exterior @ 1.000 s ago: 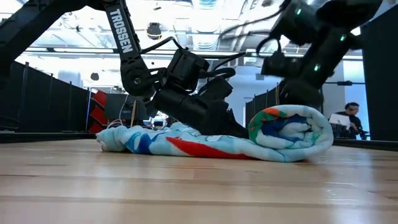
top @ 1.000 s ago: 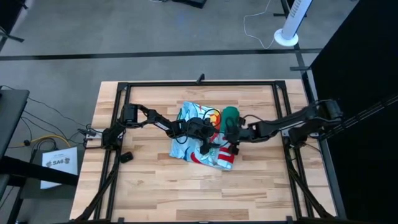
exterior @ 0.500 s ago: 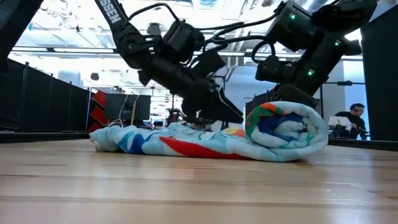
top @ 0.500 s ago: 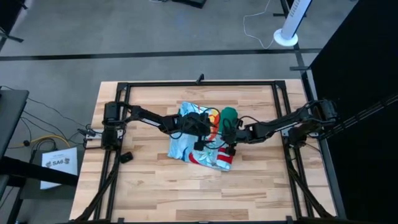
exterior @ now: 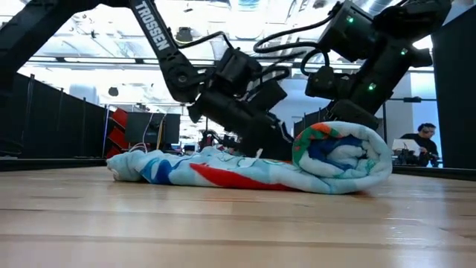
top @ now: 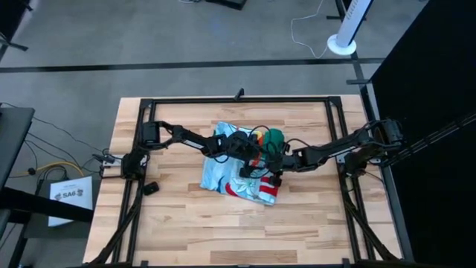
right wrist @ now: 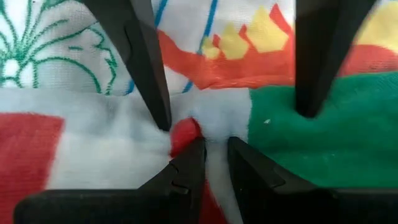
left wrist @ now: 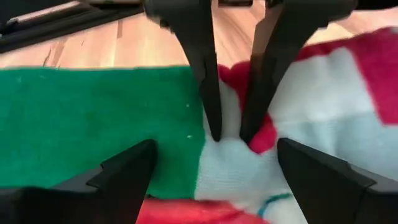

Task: Roll towel
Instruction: Roll the multicolor dinosaur print towel

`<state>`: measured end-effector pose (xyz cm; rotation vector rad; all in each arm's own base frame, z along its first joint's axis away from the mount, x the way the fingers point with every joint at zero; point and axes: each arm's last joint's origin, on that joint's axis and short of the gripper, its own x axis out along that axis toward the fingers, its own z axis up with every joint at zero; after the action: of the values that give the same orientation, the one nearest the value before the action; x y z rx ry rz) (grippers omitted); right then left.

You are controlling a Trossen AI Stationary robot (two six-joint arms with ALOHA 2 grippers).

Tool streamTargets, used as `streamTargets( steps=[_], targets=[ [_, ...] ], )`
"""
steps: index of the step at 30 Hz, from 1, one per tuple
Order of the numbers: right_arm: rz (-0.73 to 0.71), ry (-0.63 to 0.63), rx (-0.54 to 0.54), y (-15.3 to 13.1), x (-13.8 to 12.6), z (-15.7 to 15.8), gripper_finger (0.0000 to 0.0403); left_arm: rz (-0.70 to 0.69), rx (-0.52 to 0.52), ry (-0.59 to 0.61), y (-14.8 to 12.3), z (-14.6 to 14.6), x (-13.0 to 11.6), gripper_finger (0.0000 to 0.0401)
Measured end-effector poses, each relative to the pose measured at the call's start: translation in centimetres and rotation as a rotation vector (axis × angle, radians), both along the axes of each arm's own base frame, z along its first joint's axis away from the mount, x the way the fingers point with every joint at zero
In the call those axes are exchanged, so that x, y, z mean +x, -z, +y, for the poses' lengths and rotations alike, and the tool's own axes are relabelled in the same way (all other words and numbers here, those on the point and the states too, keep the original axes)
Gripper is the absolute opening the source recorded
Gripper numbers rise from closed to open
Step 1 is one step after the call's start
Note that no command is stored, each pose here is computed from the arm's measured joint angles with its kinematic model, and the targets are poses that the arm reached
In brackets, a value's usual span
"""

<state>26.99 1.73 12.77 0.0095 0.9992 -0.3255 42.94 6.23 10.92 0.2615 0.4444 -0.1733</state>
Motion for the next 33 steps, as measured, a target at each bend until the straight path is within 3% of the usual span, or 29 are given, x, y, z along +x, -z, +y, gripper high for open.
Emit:
streamTargets(
  steps=[7,13,19,22,28,33],
  targets=[
    [-0.028,-0.007,0.010,-0.8,-0.2,0.3,0.0066,0.056,-0.024,-0.005,1.7,0.5,-0.1,0.0324],
    [-0.066,-0.030,0.055,-3.8,-1.9,0.5,0.0066,0.088,-0.040,-0.006,3.5,0.5,-0.1,0.0324],
    [0.066,0.045,0.080,-5.3,-5.5,1.2,0.0066,0.099,-0.049,-0.017,4.4,1.1,-0.2,0.0324],
    [0.109,0.045,0.079,-3.9,-6.3,1.9,0.0066,0.096,-0.036,-0.014,4.4,1.3,-0.2,0.0324],
    [0.047,0.077,0.105,0.6,-6.2,2.2,0.0066,0.093,-0.031,-0.013,4.5,1.7,-0.3,0.0324],
    [0.046,0.086,0.085,1.7,-5.7,2.1,0.0066,0.101,-0.033,-0.005,4.6,1.7,-0.3,0.0324]
  ],
)
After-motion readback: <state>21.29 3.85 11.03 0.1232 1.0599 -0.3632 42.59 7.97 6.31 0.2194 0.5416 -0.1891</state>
